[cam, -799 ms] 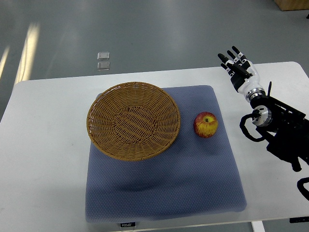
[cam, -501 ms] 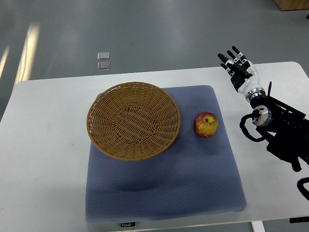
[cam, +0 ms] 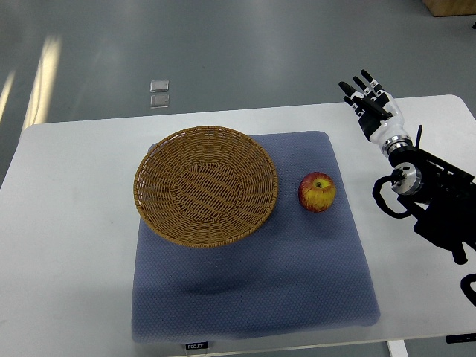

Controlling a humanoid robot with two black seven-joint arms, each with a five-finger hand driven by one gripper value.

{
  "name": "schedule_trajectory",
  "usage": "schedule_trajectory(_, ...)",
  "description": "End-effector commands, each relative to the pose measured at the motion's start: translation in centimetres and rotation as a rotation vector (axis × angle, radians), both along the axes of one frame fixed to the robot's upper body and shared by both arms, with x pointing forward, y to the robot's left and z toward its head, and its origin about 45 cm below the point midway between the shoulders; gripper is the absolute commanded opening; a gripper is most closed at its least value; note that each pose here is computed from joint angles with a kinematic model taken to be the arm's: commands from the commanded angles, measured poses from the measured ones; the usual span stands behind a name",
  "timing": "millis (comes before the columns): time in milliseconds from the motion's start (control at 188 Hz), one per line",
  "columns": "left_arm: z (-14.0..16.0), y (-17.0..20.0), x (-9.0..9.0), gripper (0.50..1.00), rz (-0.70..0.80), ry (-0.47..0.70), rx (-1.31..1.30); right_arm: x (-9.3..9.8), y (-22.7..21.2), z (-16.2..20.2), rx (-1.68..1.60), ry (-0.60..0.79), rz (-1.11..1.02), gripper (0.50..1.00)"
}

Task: Place red apple in basket with right hand

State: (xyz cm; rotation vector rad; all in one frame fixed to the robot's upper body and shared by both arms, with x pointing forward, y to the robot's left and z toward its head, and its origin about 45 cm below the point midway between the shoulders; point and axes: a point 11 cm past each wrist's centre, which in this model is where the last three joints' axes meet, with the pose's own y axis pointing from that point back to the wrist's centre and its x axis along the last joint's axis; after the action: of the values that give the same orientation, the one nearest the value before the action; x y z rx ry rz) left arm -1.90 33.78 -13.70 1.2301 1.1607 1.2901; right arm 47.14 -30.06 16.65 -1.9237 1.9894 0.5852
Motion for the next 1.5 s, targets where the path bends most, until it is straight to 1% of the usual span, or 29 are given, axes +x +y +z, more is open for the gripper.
schedule_trajectory(0,0.0,0.0,0.0,1.0,-0.001,0.0,0.0,0.2,-0.7,0.9,-0.051,-0.036,0.016,0.921)
schedule_trajectory(117,0.0,0.0,0.0,1.0,-0.001,0.0,-0.002,0.6,-1.1,2.0,-0.171,-0.061,0.068,0.921)
schedule_trajectory(165,0.0,0.0,0.0,1.0,-0.001,0.0,-0.002,0.6,-1.1,2.0,-0.171,-0.061,0.068,0.921)
schedule_trajectory(170,0.0,0.0,0.0,1.0,-0.001,0.0,0.0,0.9,-1.0,2.7,-0.228,-0.076,0.1,0.921)
schedule_trajectory(213,0.0,0.0,0.0,1.0,-0.001,0.0,0.0,1.0,-0.9,3.0,-0.274,-0.085,0.124,0.919)
schedule_trajectory(261,0.0,0.0,0.0,1.0,-0.001,0.0,0.0,1.0,-0.9,3.0,-0.274,-0.085,0.124,0.919)
schedule_trajectory(272,0.0,0.0,0.0,1.0,-0.001,0.0,0.0,1.1,-1.7,3.7,-0.348,-0.097,0.147,0.921)
schedule_trajectory(373,0.0,0.0,0.0,1.0,-0.001,0.0,0.0,1.6,-2.2,5.5,-0.438,-0.135,0.212,0.919)
schedule_trajectory(554,0.0,-0.1,0.0,1.0,-0.001,0.0,-0.002,2.5,-2.3,8.8,-0.668,-0.197,0.354,0.919)
schedule_trajectory(708,0.0,-0.1,0.0,1.0,-0.001,0.0,-0.003,2.8,-1.4,12.5,-0.783,-0.292,0.499,0.921)
schedule_trajectory(809,0.0,-0.1,0.0,1.0,-0.001,0.0,-0.002,2.4,-0.3,14.5,-0.857,-0.343,0.595,0.921)
schedule_trajectory(953,0.0,0.0,0.0,1.0,-0.001,0.0,0.0,0.7,1.7,16.7,-0.991,-0.414,0.796,0.919)
schedule_trajectory(1086,0.0,0.0,0.0,1.0,-0.001,0.0,0.001,-0.8,3.0,16.8,-1.131,-0.439,0.954,0.921)
schedule_trajectory(1188,0.0,0.0,0.0,1.0,-0.001,0.0,0.001,-1.4,3.7,16.0,-1.231,-0.444,1.031,0.921)
schedule_trajectory(1299,0.0,0.1,-0.2,1.0,0.001,0.003,0.001,-2.2,4.4,14.5,-1.309,-0.444,1.115,0.919)
schedule_trajectory(1411,0.0,0.2,-0.3,1.0,0.002,0.005,0.009,-3.6,5.4,12.0,-1.358,-0.425,1.228,0.919)
schedule_trajectory(1496,0.0,0.3,-0.3,1.0,0.002,0.005,0.014,-4.0,5.5,10.8,-1.373,-0.405,1.26,0.919)
